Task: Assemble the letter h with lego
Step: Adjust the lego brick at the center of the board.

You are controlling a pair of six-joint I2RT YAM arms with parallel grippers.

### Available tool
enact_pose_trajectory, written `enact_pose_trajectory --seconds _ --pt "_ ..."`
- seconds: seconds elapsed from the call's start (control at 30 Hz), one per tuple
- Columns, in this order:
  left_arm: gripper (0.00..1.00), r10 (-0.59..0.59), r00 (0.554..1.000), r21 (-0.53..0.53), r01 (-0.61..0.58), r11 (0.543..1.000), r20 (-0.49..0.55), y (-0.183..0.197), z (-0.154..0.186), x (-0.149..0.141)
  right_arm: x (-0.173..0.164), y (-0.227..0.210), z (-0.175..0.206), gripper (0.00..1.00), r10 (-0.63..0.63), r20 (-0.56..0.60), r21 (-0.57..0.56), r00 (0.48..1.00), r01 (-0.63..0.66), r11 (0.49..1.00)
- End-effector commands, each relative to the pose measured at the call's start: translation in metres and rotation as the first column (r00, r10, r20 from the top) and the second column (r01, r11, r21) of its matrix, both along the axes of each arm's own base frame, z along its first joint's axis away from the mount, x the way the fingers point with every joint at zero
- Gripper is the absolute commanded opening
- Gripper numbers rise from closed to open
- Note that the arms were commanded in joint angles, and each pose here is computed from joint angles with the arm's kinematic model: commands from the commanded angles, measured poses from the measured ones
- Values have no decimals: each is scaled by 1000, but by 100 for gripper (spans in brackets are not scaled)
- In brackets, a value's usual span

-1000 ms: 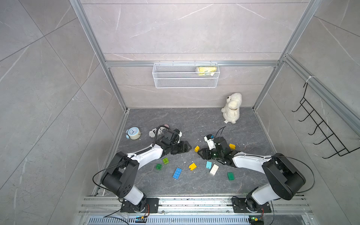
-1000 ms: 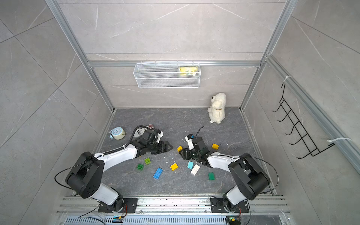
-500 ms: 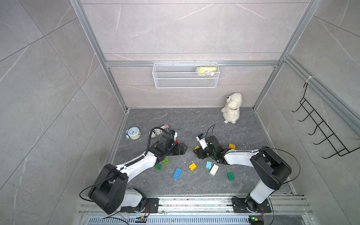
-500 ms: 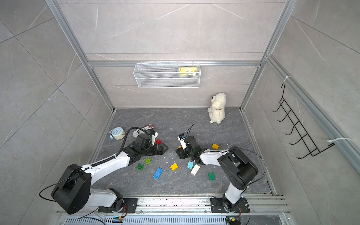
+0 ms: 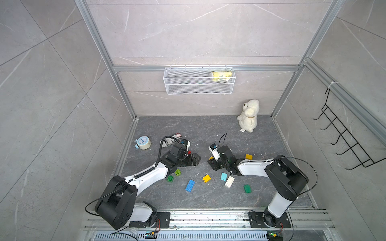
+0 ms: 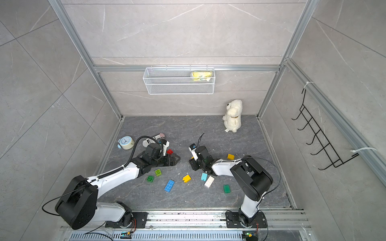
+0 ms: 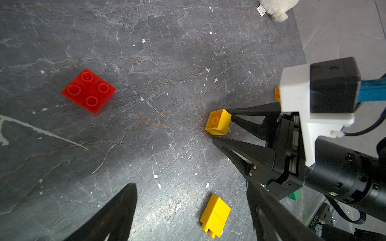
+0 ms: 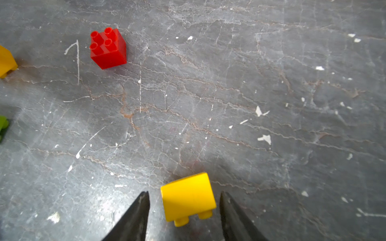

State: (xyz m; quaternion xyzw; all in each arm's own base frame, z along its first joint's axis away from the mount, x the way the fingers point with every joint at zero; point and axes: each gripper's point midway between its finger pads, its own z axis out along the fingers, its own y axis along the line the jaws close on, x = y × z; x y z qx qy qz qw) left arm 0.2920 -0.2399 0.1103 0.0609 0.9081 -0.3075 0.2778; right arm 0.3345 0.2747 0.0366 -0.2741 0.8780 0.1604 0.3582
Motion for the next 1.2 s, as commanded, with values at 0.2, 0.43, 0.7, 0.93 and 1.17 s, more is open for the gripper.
enact_pose_trajectory --seconds 0.2,0.43,0.7,0.93,1.17 --pt "87 -11 1000 0 11 1000 16 0 2 1 1 4 -7 40 17 -6 -73 1000 -18 997" --pt "87 -3 1000 -6 4 1000 20 1 6 0 -2 4 -3 26 13 -45 -97 999 -17 995" --pt "87 23 999 -3 -23 1000 26 6 13 0 -21 -22 21 17 -162 -288 -302 944 71 951" --pt "88 74 997 26 -74 997 12 15 12 1 -63 -36 37 22 -233 -549 -446 803 -46 894" --pt "88 98 995 24 -98 995 14 19 14 0 -67 -39 30 25 -246 -624 -527 742 -167 833"
